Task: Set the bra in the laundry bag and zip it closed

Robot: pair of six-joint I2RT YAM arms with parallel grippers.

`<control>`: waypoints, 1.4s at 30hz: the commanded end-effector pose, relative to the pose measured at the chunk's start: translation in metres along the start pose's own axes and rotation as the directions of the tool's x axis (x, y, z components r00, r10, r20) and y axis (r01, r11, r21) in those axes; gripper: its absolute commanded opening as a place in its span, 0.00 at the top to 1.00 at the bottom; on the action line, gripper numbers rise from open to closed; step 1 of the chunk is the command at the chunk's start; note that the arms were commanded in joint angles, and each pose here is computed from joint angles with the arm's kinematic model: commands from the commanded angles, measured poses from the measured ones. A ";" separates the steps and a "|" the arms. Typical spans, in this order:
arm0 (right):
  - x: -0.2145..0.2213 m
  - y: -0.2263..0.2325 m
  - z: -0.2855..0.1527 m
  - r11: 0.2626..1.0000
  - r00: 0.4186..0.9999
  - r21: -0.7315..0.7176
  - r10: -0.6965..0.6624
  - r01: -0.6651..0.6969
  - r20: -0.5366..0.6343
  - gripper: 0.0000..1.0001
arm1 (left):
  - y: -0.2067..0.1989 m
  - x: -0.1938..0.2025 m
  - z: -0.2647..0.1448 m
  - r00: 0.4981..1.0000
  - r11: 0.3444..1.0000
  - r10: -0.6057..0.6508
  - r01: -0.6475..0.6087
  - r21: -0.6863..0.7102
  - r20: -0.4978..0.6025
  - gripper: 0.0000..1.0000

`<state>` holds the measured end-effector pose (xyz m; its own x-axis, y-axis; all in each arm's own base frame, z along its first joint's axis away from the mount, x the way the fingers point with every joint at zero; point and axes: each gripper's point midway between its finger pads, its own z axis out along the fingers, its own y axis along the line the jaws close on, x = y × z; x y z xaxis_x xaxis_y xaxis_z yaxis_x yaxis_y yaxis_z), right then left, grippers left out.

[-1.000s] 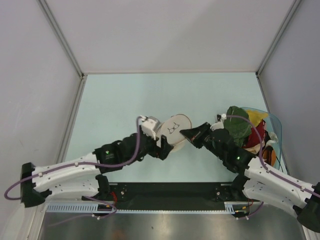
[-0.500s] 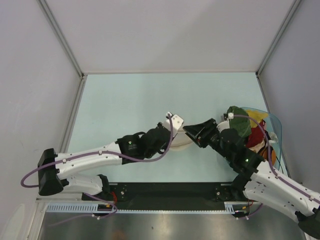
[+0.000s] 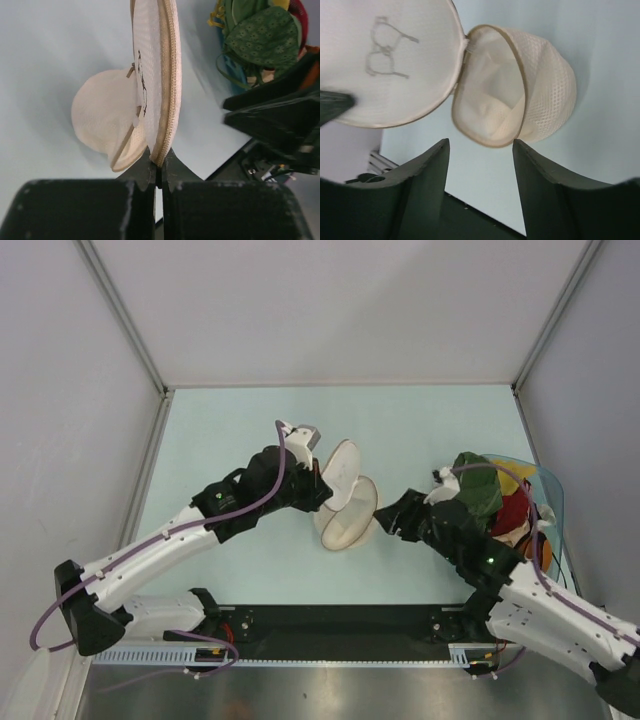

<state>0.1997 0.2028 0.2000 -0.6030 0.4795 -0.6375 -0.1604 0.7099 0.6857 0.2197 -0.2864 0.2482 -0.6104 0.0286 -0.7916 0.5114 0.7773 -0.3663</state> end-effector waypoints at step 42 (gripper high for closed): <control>0.053 -0.059 0.080 0.987 0.988 0.046 -0.154 0.155 -0.036 0.51 | -0.015 -0.006 -0.019 0.984 0.972 -0.174 0.177 0.154 -0.036 1.00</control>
<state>0.2282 0.2108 0.0795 -0.6287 0.3295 -0.7044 -0.1366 0.8449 0.5172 0.2067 -0.2858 0.2471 -0.7317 -0.0407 -0.6804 0.4603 0.7068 -0.5372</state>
